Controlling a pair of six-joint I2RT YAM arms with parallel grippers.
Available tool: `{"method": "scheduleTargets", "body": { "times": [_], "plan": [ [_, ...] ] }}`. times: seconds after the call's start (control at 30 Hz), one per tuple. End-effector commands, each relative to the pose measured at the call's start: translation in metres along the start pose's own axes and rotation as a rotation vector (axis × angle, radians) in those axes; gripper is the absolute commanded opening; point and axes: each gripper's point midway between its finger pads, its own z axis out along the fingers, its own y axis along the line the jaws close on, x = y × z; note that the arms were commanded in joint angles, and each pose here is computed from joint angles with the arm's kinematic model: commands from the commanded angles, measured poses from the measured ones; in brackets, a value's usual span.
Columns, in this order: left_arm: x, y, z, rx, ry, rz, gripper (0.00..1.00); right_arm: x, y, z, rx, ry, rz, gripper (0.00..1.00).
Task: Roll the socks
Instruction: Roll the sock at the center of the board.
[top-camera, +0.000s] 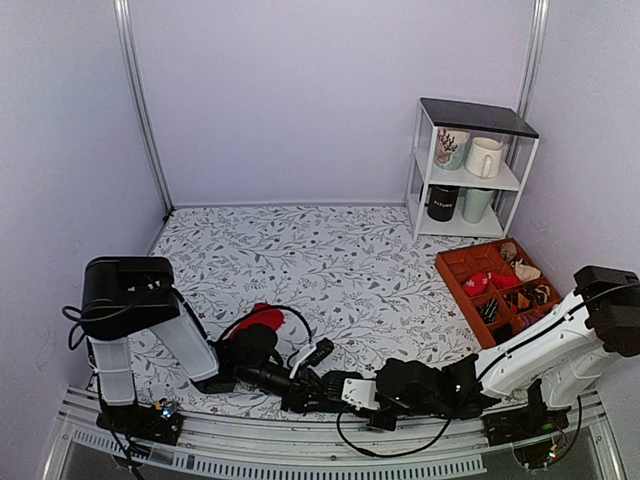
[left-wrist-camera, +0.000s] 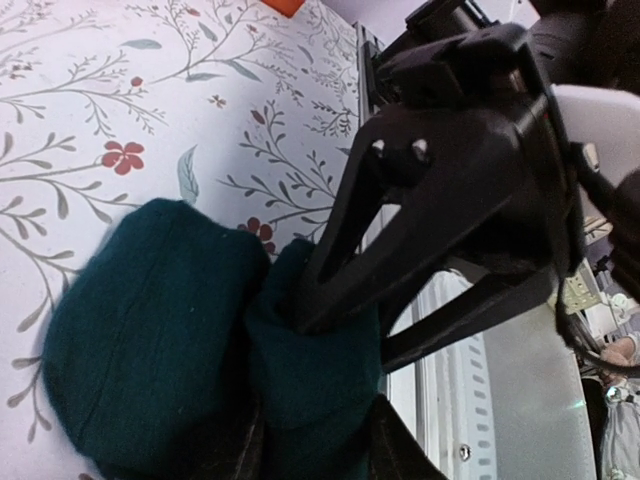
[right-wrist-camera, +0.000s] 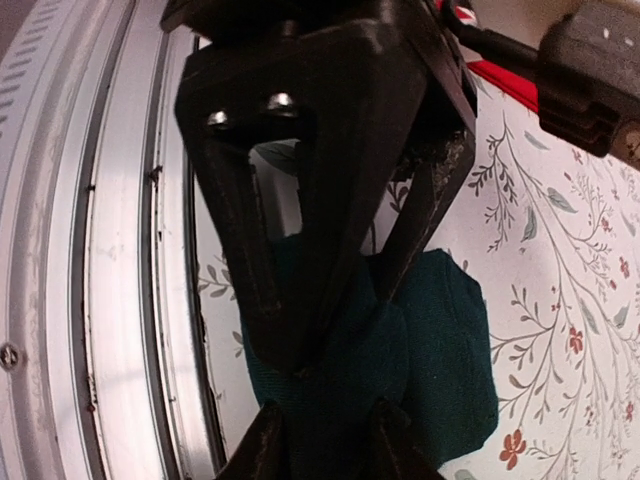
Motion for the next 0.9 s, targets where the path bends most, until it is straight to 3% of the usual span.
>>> {"method": "scheduleTargets", "body": {
  "times": [0.0, 0.1, 0.2, 0.27, 0.3, 0.57, 0.87],
  "plan": [
    [0.102, 0.041, -0.020, -0.156, 0.291, -0.239, 0.35, 0.025, 0.018, 0.015, -0.069, 0.112, 0.043, 0.21],
    [0.080, 0.034, -0.021, -0.141, 0.219, -0.160, 0.37, 0.041, 0.025, 0.021, -0.084, 0.174, 0.115, 0.10],
    [0.042, 0.019, -0.025, -0.133, 0.126, -0.021, 0.45, 0.049, 0.032, 0.020, -0.119, 0.203, 0.197, 0.08],
    [0.021, 0.011, -0.030, -0.152, 0.087, 0.102, 0.96, 0.052, 0.035, 0.017, -0.156, 0.216, 0.246, 0.08],
    [0.012, 0.010, -0.032, -0.175, 0.076, 0.154, 0.99, 0.051, 0.038, 0.015, -0.183, 0.221, 0.273, 0.08],
    [-0.028, -0.018, -0.053, -0.305, -0.054, 0.599, 0.99, 0.056, 0.029, 0.008, -0.335, 0.326, 0.511, 0.08],
    [-0.002, -0.004, -0.034, -0.316, 0.036, 0.682, 1.00, 0.055, 0.018, 0.004, -0.484, 0.395, 0.697, 0.08]
  ]
}}
